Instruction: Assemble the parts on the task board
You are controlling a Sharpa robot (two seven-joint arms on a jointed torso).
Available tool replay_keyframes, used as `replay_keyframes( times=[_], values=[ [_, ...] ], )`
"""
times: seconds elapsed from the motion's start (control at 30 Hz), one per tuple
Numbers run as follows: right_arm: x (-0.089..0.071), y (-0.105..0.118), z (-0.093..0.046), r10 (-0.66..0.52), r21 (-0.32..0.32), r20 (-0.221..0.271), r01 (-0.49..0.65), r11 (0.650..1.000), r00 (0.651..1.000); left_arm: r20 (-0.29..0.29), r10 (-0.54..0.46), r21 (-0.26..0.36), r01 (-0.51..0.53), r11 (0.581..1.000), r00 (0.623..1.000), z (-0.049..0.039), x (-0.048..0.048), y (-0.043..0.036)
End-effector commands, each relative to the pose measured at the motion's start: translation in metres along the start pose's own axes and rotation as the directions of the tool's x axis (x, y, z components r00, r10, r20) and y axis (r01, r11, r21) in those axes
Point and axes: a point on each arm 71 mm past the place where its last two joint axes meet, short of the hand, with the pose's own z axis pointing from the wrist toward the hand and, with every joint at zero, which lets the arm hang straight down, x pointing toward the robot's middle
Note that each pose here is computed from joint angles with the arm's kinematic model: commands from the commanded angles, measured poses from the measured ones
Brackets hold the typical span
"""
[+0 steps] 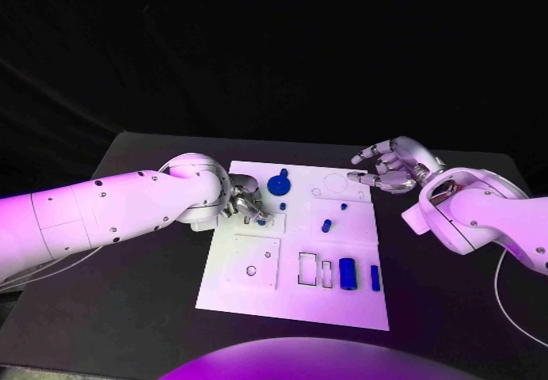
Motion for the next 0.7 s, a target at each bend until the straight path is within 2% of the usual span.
replay_keyframes(
  times=[0.03, 0.7],
  values=[
    [0.0006, 0.0009, -0.0002, -0.003, -0.013, -0.005, 0.003, 1.000, 1.000, -0.024, 0.004, 0.001, -0.004, 1.000, 1.000, 0.0006, 0.0026, -0.0009],
    [0.0002, 0.0003, -0.0007, 0.000, -0.012, -0.003, 0.000, 1.000, 1.000, 0.006, -0.012, 0.002, 0.012, 1.000, 1.000, -0.0026, -0.0006, 0.0006]
  ],
)
